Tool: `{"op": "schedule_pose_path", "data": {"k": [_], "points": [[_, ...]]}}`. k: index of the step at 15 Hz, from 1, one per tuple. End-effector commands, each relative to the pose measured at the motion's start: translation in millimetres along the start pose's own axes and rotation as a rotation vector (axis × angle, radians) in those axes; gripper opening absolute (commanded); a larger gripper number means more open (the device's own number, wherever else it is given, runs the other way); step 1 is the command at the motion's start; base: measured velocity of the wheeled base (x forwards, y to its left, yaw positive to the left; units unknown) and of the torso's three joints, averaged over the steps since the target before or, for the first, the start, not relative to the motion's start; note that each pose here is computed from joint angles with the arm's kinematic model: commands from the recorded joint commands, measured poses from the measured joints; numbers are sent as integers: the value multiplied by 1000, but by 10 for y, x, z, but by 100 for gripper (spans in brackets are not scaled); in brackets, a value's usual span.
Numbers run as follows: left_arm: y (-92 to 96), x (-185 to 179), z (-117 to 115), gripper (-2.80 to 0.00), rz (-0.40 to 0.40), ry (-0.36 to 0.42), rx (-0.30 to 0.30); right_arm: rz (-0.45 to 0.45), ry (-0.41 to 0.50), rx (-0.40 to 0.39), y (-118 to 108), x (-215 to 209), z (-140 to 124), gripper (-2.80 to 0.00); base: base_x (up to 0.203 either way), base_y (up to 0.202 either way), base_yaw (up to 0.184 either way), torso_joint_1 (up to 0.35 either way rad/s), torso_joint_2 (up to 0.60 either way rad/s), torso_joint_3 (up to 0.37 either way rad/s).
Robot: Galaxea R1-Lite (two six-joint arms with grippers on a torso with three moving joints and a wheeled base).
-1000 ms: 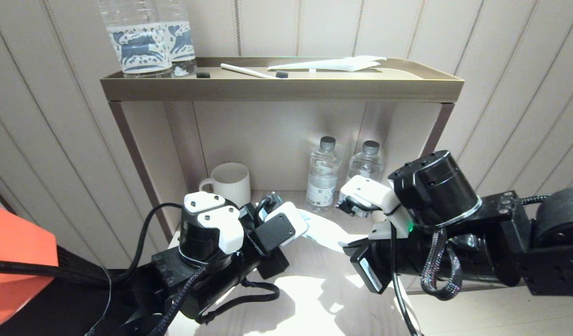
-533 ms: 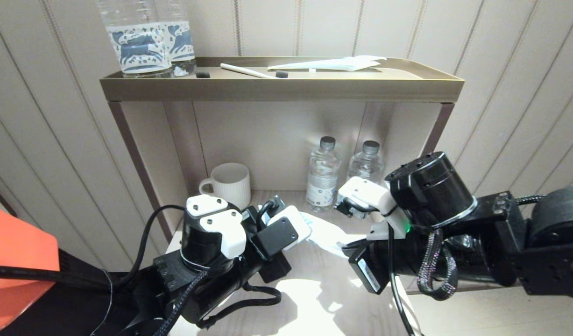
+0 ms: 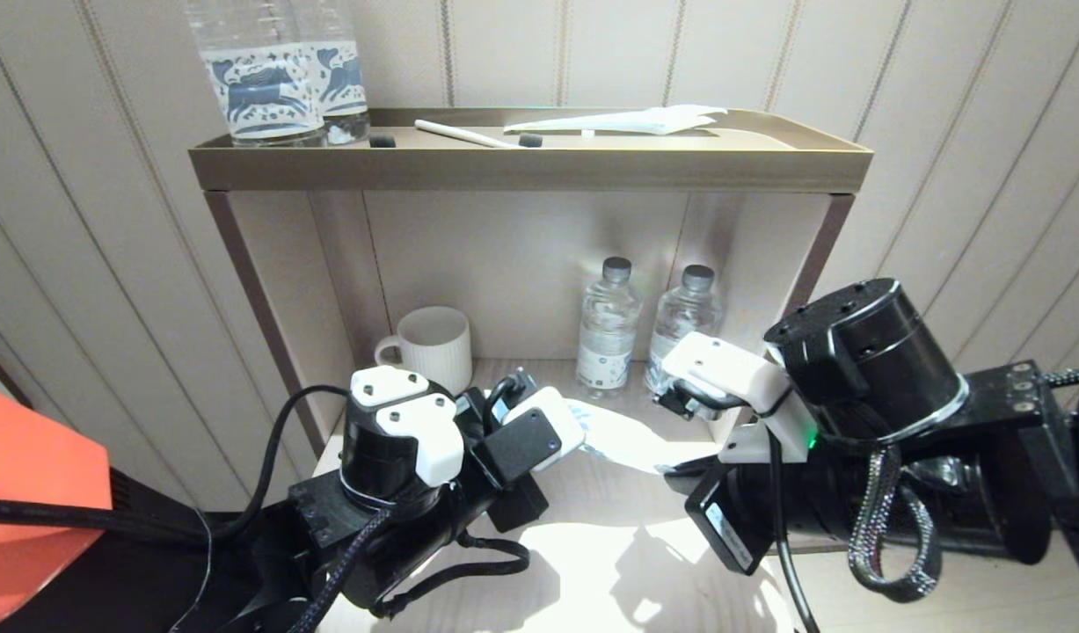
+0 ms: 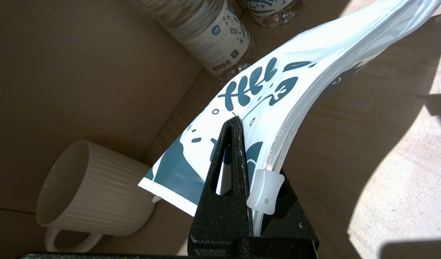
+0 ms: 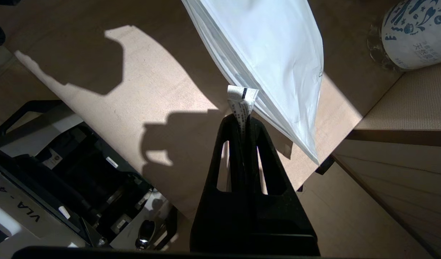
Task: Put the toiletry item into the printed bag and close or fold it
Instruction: Place the toothpaste in the storage bag
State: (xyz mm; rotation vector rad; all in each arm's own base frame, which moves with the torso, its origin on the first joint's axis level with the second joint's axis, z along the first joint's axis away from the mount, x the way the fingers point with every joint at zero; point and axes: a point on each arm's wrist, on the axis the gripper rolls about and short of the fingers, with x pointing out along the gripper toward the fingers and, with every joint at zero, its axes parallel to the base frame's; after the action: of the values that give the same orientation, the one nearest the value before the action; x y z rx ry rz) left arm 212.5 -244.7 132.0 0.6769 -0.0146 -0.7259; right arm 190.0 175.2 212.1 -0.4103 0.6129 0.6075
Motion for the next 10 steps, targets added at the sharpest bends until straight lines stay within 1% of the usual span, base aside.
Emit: {"op": "schedule_pose_path", "data": {"k": [1,5,7,10], "points": [[2,0,2,-280,3,-3,2,0,23,-1,-2,80,-11,-280,0,0,0,0,0,0],[-13,7,-9,-280,0,2,4,4,82,6,20,319,-30,-280,0,0,0,0,0,0],[-21,11,-19,-280,-4,5,6,-9,88,20,-24,424,-16,-280,0,0,0,0,0,0],[-23,17,-20,-280,-5,5,6,-21,75,30,-63,428,2,-280,0,0,0,0,0,0]]}}
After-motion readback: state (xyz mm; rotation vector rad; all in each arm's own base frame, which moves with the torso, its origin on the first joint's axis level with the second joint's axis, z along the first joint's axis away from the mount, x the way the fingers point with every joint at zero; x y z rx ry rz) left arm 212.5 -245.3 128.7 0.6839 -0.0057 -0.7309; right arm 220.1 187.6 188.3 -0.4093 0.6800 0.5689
